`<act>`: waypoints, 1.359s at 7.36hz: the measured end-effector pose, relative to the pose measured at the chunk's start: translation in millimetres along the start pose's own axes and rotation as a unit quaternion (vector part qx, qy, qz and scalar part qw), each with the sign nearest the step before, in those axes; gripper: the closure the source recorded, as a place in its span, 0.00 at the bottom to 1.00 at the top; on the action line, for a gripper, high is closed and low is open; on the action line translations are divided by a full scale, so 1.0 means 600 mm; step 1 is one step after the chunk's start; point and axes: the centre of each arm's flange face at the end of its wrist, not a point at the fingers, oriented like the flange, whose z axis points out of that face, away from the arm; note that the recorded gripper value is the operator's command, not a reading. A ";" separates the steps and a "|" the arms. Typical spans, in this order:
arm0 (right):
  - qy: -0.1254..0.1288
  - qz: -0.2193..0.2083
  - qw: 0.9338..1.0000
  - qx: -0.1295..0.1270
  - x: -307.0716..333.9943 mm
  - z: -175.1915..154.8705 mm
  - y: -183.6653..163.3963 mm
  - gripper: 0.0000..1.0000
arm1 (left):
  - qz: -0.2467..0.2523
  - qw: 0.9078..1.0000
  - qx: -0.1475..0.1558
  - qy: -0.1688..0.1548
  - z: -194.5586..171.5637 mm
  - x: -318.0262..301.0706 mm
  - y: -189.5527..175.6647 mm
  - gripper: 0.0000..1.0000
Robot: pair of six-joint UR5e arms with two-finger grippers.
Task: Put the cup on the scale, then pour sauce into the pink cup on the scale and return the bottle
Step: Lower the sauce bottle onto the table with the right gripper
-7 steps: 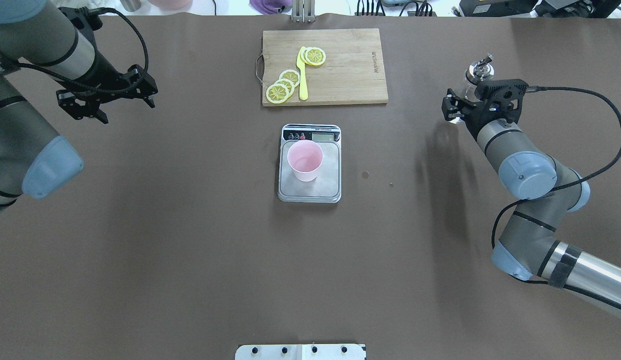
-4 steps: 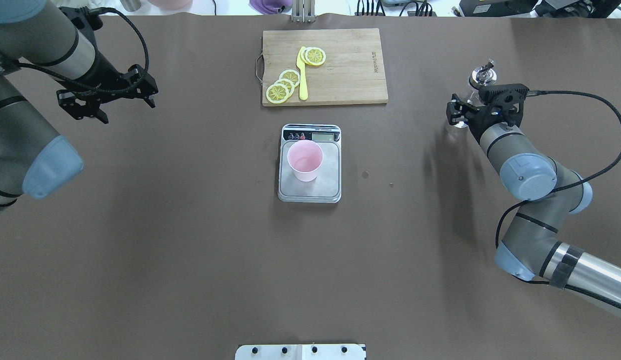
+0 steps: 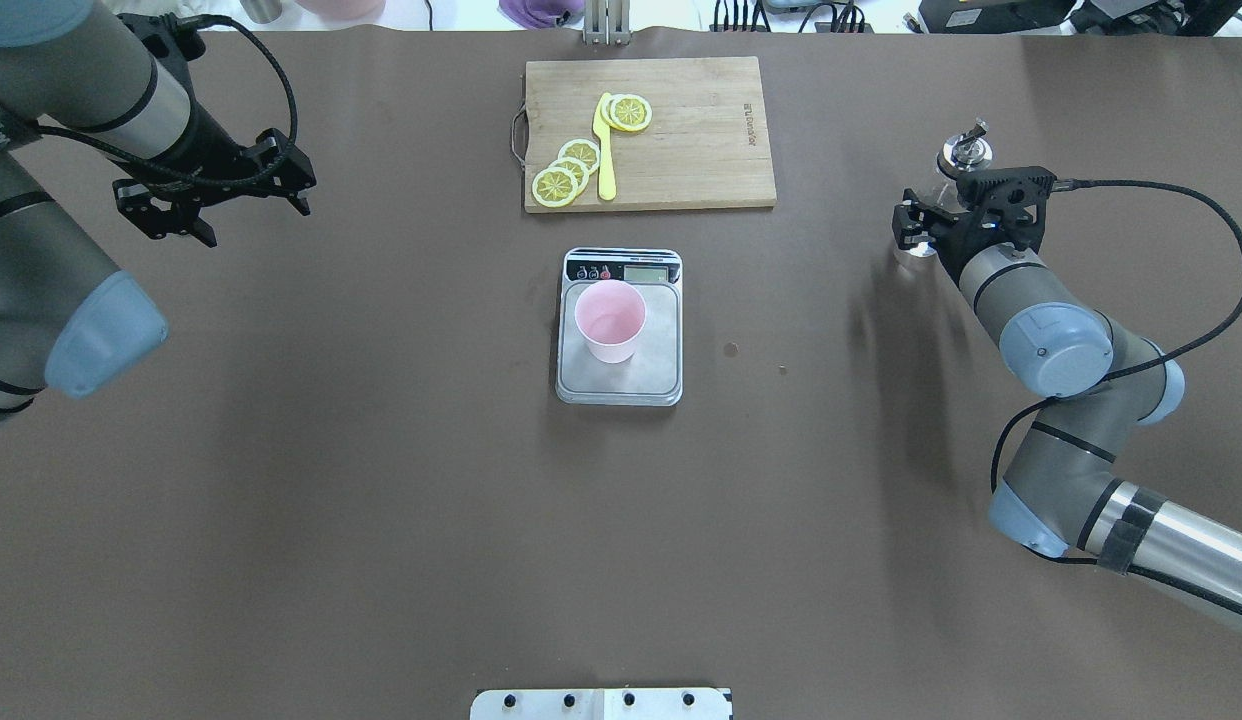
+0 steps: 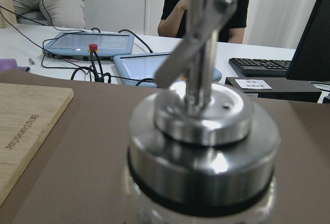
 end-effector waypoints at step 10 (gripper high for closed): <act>-0.016 0.019 1.000 0.010 0.044 -0.029 0.013 0.00 | 0.000 1.000 0.000 0.000 0.001 0.002 0.001 0.01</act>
